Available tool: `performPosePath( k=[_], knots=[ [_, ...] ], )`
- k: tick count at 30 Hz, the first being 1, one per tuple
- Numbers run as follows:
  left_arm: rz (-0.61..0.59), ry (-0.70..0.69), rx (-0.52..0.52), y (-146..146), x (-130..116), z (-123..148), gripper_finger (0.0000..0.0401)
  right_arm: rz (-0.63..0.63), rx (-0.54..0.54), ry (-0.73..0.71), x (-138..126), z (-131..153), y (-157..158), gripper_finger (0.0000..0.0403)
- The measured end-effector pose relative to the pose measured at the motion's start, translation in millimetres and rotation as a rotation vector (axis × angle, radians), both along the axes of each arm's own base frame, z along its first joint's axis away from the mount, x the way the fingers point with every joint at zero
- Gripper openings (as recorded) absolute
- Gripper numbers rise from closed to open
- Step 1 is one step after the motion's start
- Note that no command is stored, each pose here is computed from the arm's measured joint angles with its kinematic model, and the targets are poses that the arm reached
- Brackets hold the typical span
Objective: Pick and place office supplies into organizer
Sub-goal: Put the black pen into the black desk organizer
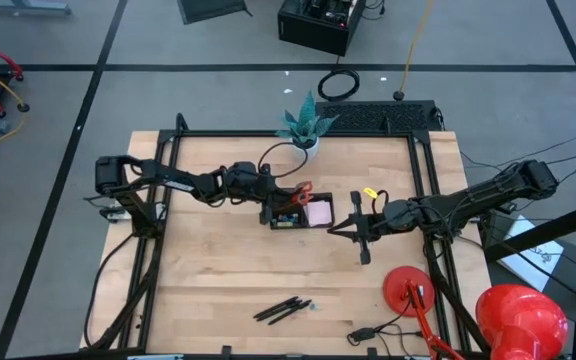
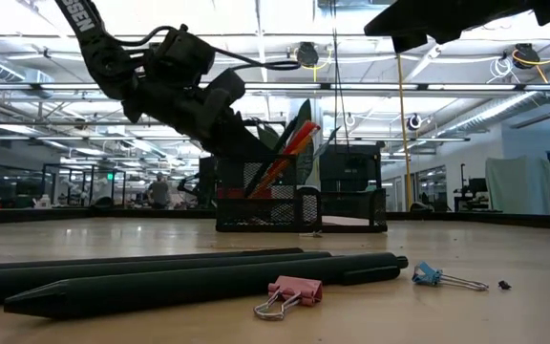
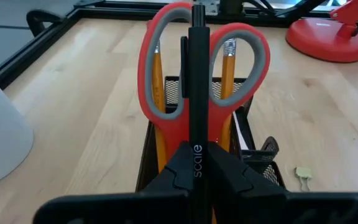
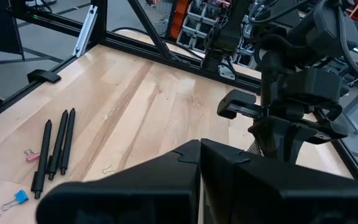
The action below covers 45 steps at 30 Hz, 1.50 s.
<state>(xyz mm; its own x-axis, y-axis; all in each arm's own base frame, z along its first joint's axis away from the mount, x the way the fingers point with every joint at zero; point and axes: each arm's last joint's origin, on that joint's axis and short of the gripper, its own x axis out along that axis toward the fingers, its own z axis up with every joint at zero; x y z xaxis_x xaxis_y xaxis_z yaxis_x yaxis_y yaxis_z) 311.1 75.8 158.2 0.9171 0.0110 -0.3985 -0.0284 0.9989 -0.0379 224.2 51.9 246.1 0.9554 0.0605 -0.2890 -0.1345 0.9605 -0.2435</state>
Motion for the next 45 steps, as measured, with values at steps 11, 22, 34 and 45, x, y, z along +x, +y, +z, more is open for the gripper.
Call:
performPosePath(
  k=[11,22,34,45],
  knots=[
    [0.032,0.067,0.012,0,-2,-4,0.0020,0.000,0.000,0.000,0,0,0,0.0004],
    [0.014,0.090,-0.001,-2,-3,-5,0.0025,0.000,0.000,0.000,0,0,0,0.0004],
    [0.007,0.080,-0.027,-7,-6,3,0.0079,0.000,-0.001,0.000,0,0,0,0.0004],
    [-0.016,0.047,-0.003,-9,-6,8,0.0117,0.001,-0.003,0.000,0,0,0,0.0004]
  ],
)
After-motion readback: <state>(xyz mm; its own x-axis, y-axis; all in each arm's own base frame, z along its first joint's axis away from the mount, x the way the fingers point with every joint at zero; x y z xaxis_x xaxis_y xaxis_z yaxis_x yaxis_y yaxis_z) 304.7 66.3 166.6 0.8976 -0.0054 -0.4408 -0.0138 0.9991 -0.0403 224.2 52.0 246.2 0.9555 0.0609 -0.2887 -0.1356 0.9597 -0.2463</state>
